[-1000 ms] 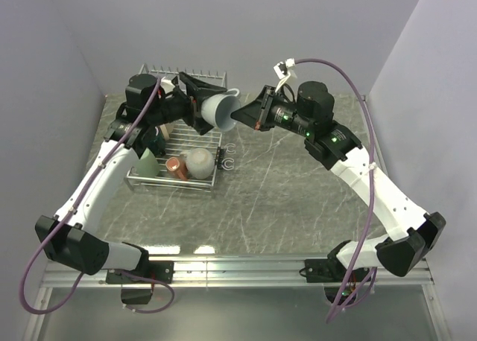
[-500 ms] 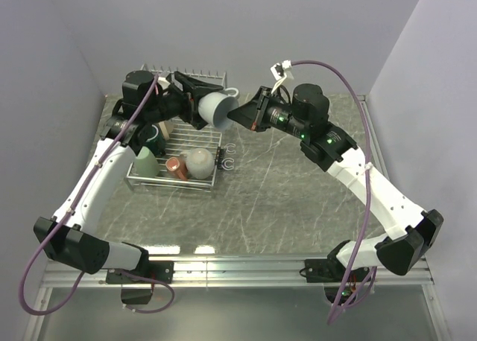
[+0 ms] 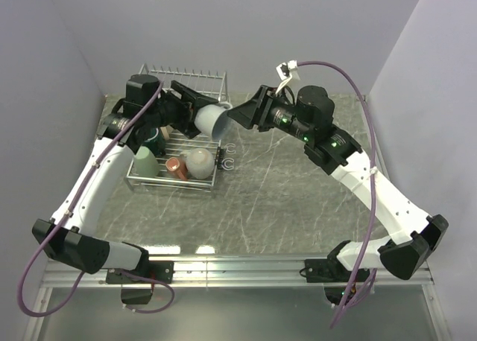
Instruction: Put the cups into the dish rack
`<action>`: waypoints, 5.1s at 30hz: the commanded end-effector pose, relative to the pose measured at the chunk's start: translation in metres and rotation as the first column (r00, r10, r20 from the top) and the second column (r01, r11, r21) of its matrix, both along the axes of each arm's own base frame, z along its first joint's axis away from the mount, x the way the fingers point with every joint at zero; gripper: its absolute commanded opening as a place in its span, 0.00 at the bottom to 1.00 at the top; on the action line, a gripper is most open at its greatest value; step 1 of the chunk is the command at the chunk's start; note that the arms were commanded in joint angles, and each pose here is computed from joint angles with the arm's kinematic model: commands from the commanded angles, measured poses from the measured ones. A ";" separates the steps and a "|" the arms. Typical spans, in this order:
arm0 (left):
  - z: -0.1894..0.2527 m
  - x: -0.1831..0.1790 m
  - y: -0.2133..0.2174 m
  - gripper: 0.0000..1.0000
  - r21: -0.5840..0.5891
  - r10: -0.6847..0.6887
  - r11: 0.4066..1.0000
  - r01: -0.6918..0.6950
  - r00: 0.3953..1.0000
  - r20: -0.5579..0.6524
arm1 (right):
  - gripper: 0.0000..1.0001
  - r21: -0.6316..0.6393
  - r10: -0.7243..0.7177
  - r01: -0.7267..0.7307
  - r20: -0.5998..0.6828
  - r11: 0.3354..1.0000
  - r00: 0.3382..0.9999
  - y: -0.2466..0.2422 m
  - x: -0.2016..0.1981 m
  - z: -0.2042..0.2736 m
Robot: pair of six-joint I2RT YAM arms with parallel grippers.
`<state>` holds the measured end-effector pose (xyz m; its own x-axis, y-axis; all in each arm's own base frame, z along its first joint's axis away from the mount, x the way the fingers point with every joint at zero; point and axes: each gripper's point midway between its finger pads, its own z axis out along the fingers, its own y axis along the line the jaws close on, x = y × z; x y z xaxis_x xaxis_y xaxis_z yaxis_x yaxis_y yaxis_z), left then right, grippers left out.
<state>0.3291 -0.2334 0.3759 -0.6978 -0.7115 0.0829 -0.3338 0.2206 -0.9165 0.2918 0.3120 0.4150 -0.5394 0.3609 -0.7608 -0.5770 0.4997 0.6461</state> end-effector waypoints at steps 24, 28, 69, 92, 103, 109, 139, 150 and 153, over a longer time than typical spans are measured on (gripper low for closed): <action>-0.018 0.077 0.136 0.00 0.538 0.109 0.570 -0.621 0.706 0.700 | 0.56 -0.206 -0.229 0.198 -0.138 0.958 0.964 -0.112 -0.042 -0.084; -0.040 0.084 0.139 0.00 0.528 0.085 0.516 -0.674 0.654 0.752 | 0.56 -0.228 -0.224 0.182 -0.175 0.956 0.959 -0.112 -0.045 -0.096; -0.189 0.168 0.155 0.00 0.636 0.027 0.255 -0.729 0.663 0.748 | 0.49 -0.272 -0.140 0.016 -0.442 0.962 0.886 -0.078 -0.039 -0.169; -0.225 0.168 0.126 0.74 0.746 -0.064 0.338 -0.573 0.777 0.626 | 0.49 -0.304 -0.119 -0.019 -0.429 0.953 0.896 -0.080 -0.042 -0.179; -0.205 0.148 0.112 0.99 0.756 -0.075 0.340 -0.559 0.786 0.614 | 0.50 -0.296 -0.097 -0.032 -0.410 0.955 0.907 -0.080 -0.047 -0.180; -0.178 0.138 0.117 0.99 0.744 -0.051 0.314 -0.590 0.772 0.634 | 0.50 -0.290 -0.082 -0.038 -0.390 0.956 0.917 -0.080 -0.049 -0.178; -0.099 -0.044 0.233 0.99 0.622 0.217 0.182 -0.761 0.648 0.730 | 0.74 -0.142 -0.374 0.376 0.039 0.916 0.926 -0.181 -0.105 -0.017; -0.155 -0.067 0.257 0.99 0.566 0.349 0.134 -0.813 0.573 0.741 | 1.00 0.084 -0.343 0.333 0.181 0.939 0.922 -0.193 -0.148 -0.030; -0.162 -0.068 0.256 0.99 0.536 0.390 0.161 -0.829 0.552 0.737 | 1.00 0.098 -0.372 0.363 0.109 0.927 0.922 -0.195 -0.144 -0.039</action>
<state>0.2625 0.0168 0.2046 0.1059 -0.3858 -0.9165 -0.4473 0.8046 -0.3904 0.1461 0.1159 0.3482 -0.3225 0.5009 -0.8032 -0.3999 0.6970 0.5952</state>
